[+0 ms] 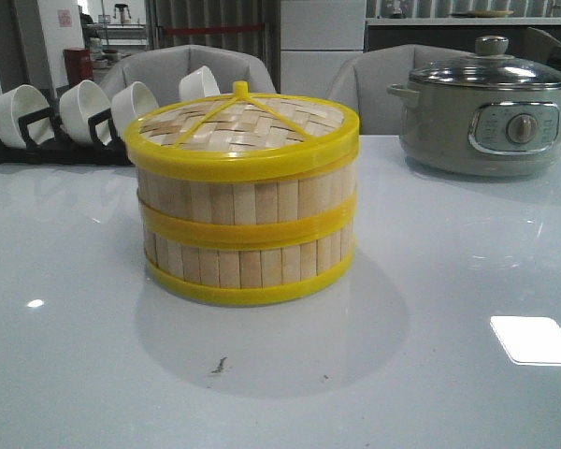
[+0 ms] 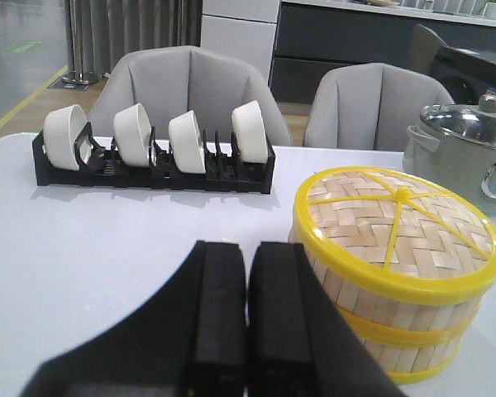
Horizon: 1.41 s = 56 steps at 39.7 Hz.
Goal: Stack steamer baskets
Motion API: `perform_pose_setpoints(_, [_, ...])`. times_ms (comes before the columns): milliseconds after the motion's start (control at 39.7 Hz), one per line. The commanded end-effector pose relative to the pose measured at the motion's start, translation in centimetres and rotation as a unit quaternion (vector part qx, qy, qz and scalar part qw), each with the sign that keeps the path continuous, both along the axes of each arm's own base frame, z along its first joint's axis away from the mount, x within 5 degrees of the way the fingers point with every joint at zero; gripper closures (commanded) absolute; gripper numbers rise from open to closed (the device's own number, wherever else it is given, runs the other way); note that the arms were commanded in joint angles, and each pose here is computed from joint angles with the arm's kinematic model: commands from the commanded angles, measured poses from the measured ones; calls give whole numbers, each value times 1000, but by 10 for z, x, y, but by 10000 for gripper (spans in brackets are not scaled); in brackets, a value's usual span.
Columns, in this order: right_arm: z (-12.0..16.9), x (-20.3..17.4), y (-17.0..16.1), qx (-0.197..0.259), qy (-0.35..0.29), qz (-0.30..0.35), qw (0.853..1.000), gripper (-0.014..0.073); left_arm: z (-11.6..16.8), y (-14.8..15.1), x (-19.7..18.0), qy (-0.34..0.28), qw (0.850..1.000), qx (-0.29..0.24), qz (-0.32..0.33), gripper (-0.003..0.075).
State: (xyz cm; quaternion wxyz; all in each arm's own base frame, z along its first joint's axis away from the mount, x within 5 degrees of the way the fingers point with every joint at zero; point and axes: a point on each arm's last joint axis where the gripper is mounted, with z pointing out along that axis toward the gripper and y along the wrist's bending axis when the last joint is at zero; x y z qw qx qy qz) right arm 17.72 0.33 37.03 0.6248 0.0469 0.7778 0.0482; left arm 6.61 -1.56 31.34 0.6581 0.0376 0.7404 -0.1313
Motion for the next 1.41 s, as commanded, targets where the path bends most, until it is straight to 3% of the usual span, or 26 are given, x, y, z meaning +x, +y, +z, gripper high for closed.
perform_pose_setpoints(0, [1,-30,-5,-7,-72,-13,997,253,16,-2,1,-47,999,-19,-6,634])
perform_pose_setpoints(252, [-48,-84,-8,-8,-88,-31,996,256,16,-2,1,-47,999,-19,-6,634])
perform_pose_setpoints(454, [-77,-94,-7,-8,-76,-31,997,267,16,-2,1,-47,999,-19,-6,634])
perform_pose_setpoints(529, [-82,-94,-7,-8,-72,-31,997,344,16,-2,1,-47,999,-19,-6,634])
perform_pose_setpoints(655, [-81,-94,-7,-8,-80,-30,996,556,16,-2,1,-47,999,-19,-6,634])
perform_pose_setpoints(857, [-76,-94,-7,-9,-109,-30,994,540,16,-2,1,-47,999,-19,-6,634])
perform_pose_setpoints(1387, [-79,-94,-7,-8,-94,-30,995,540,16,-2,1,-47,999,-19,-6,634])
